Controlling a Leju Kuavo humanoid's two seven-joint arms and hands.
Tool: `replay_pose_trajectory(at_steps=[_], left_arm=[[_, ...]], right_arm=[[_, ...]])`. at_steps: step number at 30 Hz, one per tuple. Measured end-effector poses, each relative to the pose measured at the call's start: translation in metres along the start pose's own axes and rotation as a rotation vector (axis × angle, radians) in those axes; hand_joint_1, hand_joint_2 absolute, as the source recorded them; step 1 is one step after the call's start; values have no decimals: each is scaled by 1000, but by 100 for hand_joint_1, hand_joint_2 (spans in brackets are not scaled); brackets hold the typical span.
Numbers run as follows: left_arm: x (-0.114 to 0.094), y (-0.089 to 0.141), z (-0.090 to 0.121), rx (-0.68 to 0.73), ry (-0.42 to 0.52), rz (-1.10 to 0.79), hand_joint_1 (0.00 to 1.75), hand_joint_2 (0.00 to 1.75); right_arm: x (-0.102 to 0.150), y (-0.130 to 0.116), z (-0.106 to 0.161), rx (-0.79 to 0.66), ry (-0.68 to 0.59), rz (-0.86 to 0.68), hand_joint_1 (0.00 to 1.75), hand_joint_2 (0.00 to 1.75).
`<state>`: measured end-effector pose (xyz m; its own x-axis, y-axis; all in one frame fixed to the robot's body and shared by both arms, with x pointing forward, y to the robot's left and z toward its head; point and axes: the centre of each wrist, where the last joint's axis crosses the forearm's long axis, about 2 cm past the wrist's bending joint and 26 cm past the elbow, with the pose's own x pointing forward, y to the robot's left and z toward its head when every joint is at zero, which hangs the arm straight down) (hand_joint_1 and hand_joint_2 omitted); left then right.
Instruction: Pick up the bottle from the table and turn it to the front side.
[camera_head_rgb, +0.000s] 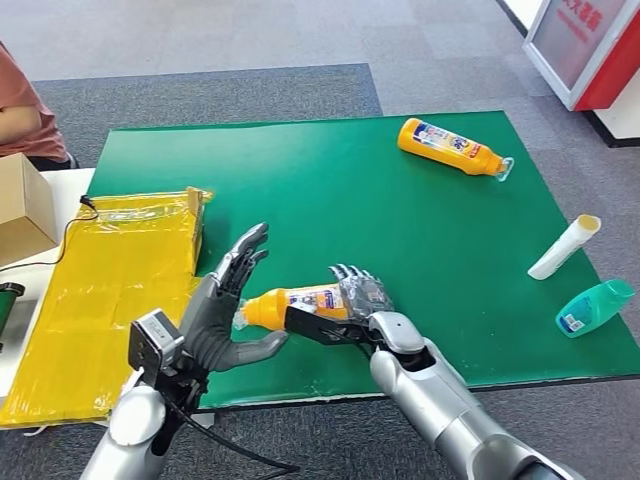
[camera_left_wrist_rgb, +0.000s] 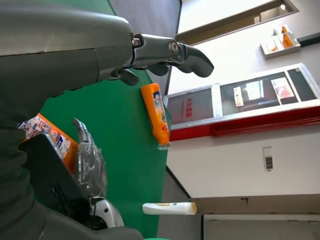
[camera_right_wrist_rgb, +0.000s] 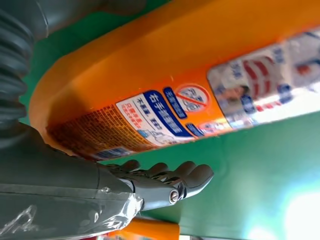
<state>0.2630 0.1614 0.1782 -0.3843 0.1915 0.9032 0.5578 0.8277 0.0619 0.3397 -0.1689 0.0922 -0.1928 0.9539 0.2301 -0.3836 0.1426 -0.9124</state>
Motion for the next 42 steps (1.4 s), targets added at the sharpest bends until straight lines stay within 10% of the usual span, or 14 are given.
replay_pose_trajectory(at_steps=[9,13,32,42], left_arm=[[1,3,-6,-4,1,-9,0,175],[4,3,-12,-11,3,-12,0,175],[4,4,-11,7,11,-9,0,175],[-5,5,9,33,5,5,0,175]], right_arm=[[-2,0,-8,26,28,40,0,175],[3,-2,-10,33,31,41,171,175],[6,-3,-11,40,0,-23,175,175],[-11,3,-1,28,-182,-521,175,175]])
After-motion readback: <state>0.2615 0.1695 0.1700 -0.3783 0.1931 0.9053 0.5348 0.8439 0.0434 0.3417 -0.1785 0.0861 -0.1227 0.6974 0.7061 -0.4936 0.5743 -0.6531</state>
